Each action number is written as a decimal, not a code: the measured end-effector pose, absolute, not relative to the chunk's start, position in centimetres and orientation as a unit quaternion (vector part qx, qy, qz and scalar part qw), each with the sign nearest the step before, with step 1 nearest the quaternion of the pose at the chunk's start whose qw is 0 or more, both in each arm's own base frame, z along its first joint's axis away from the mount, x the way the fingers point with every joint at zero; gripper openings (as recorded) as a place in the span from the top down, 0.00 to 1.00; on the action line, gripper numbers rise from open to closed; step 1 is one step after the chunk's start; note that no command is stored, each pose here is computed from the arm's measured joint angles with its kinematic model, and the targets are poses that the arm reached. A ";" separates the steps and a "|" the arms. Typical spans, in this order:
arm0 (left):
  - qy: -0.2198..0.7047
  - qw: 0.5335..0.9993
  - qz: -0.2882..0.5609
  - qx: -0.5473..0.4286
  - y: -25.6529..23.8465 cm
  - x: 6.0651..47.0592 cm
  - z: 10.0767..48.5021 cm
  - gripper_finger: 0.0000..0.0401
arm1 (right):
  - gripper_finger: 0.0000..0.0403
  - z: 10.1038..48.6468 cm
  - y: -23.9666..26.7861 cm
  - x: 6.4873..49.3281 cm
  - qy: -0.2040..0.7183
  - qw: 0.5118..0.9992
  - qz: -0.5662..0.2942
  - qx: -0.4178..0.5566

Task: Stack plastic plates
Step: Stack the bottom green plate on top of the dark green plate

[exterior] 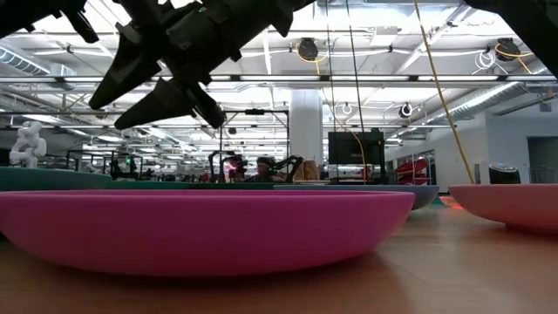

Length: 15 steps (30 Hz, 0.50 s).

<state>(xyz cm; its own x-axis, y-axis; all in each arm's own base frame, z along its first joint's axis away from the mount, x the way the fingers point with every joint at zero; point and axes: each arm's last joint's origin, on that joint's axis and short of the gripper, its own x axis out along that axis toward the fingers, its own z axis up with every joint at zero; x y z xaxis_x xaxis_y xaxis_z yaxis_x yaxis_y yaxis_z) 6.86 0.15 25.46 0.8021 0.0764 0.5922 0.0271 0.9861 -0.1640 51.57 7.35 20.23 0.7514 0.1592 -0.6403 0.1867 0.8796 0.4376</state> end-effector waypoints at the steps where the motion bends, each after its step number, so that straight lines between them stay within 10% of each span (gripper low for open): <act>1: -0.315 0.946 0.013 -0.082 0.2 6.9 25.5 0.98 | 0.63 20.3 7.4 51.6 0.351 0.904 -0.007 0.246; 15: -0.326 0.942 0.016 -0.076 0.2 6.7 25.7 0.98 | 0.65 21.5 7.8 52.4 0.283 0.910 0.000 0.303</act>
